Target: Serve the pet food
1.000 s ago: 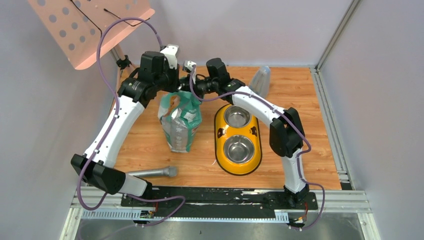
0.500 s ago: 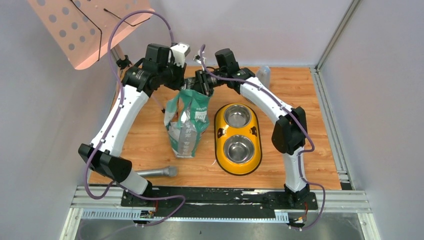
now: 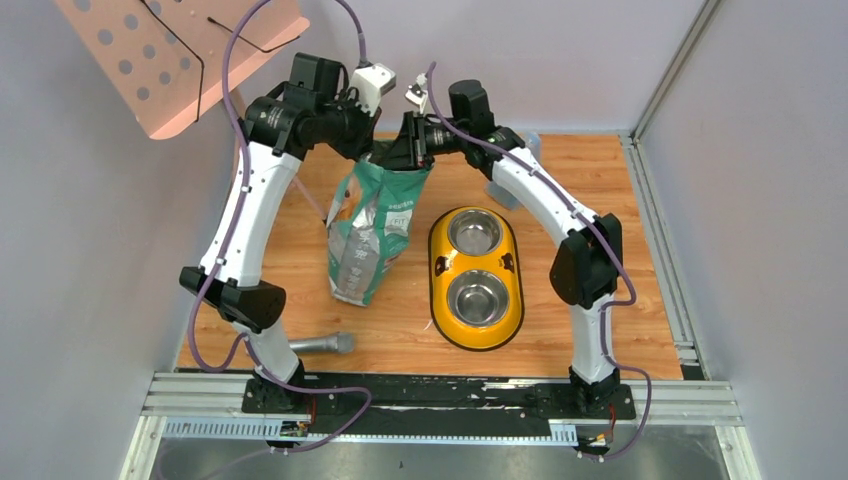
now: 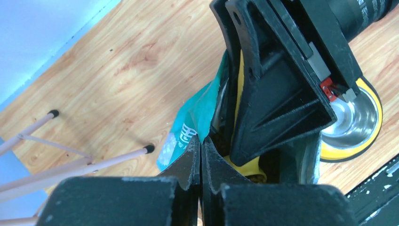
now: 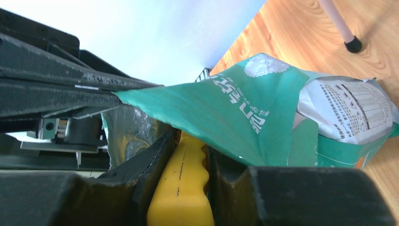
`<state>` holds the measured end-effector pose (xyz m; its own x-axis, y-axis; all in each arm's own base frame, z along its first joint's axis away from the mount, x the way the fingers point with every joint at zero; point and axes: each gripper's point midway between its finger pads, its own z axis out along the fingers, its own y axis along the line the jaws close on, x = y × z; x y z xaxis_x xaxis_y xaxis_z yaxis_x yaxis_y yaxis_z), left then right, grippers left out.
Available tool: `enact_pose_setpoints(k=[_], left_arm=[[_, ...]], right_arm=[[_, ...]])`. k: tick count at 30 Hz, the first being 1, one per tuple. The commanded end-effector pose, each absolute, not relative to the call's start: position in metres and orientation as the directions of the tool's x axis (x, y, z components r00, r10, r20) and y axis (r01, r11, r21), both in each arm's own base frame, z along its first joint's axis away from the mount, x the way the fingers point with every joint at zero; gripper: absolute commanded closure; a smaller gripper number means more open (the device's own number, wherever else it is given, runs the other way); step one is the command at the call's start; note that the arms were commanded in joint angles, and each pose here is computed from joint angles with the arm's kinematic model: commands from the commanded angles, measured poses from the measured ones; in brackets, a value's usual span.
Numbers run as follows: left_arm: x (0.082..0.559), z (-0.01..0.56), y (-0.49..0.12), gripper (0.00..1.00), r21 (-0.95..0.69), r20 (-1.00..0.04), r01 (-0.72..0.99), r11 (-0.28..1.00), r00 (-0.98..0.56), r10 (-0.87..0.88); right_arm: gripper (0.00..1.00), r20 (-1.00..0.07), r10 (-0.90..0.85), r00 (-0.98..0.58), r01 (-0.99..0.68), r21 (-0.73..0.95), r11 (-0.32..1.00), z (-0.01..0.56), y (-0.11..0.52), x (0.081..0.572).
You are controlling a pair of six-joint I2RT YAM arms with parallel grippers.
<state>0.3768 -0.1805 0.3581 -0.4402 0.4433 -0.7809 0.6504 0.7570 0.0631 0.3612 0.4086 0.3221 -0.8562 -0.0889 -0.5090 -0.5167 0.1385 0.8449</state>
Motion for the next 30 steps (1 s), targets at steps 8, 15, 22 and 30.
enact_pose_setpoints(k=[8,15,22,30], left_arm=[[0.355,0.419,-0.173,1.00,0.185,-0.873,0.672,0.717,-0.223,0.434],[0.344,0.409,-0.164,1.00,0.201,-0.851,0.670,0.714,-0.241,0.466],[0.337,0.407,-0.159,1.00,0.221,-0.839,0.674,0.705,-0.237,0.490],[0.317,0.410,-0.157,1.00,0.205,-0.836,0.704,0.680,-0.236,0.496]], right_arm=[[1.00,-0.470,0.052,-0.881,-0.455,0.872,0.178,0.387,0.394,0.362],[1.00,-0.501,0.051,-0.864,-0.487,0.857,0.172,0.395,0.386,0.358],[1.00,-0.520,0.068,-0.852,-0.501,0.845,0.189,0.394,0.366,0.366],[1.00,-0.539,0.071,-0.839,-0.520,0.834,0.182,0.397,0.351,0.373]])
